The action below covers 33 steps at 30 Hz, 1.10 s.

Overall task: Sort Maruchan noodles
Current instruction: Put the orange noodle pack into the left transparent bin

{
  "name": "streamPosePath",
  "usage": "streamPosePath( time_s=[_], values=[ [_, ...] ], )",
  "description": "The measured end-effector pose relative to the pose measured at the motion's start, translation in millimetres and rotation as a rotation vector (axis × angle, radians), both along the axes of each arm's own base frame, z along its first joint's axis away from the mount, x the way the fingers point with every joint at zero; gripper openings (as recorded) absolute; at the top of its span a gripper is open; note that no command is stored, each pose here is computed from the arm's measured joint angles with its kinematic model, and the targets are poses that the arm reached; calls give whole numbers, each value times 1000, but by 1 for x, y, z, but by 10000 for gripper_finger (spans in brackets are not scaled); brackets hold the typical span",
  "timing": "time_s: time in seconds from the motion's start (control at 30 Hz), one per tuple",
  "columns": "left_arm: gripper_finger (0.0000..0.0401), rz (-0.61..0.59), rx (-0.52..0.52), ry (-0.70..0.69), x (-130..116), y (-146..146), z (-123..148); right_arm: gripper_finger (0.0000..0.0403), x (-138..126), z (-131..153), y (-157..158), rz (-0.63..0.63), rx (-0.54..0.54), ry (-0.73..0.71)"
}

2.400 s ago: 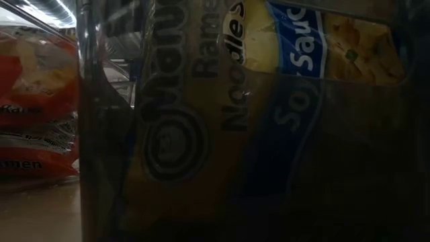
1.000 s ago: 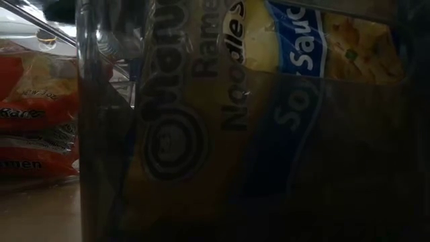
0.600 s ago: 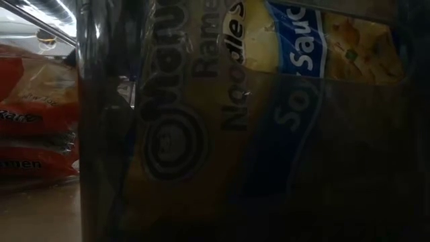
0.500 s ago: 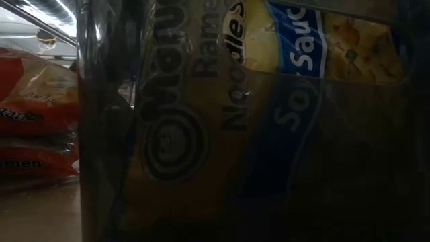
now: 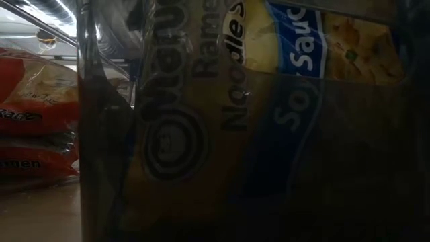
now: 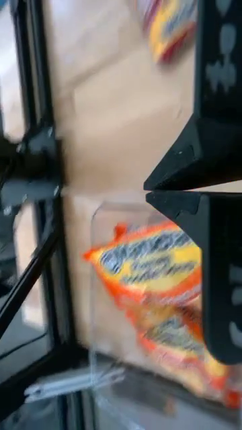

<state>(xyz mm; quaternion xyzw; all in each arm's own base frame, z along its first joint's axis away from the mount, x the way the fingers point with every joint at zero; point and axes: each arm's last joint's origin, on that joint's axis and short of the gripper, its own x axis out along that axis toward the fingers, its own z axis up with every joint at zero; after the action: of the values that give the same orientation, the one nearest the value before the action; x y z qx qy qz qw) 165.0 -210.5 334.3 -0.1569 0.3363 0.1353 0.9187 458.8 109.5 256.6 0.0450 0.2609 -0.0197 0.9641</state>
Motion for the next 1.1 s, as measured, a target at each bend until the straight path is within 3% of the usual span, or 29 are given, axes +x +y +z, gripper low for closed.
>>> streamPosePath(
  time_s=[0.17, 0.4, 0.63, 1.1],
  values=[
    [135, 21, -36, 14, -2, -8, -9, 0, -24, 37, -5, -1, -67, 5],
    [115, 122, -68, 117, -4, 0, -48, 0, -38, 64, -9, -31, -99, -38],
    [114, 89, -157, 210, 13, 7, -87, 1, -41, 62, -9, -14, -96, -7],
    [114, 175, -166, 287, 26, 38, -133, 1, -44, 58, -8, 17, -70, 49]
  ],
)
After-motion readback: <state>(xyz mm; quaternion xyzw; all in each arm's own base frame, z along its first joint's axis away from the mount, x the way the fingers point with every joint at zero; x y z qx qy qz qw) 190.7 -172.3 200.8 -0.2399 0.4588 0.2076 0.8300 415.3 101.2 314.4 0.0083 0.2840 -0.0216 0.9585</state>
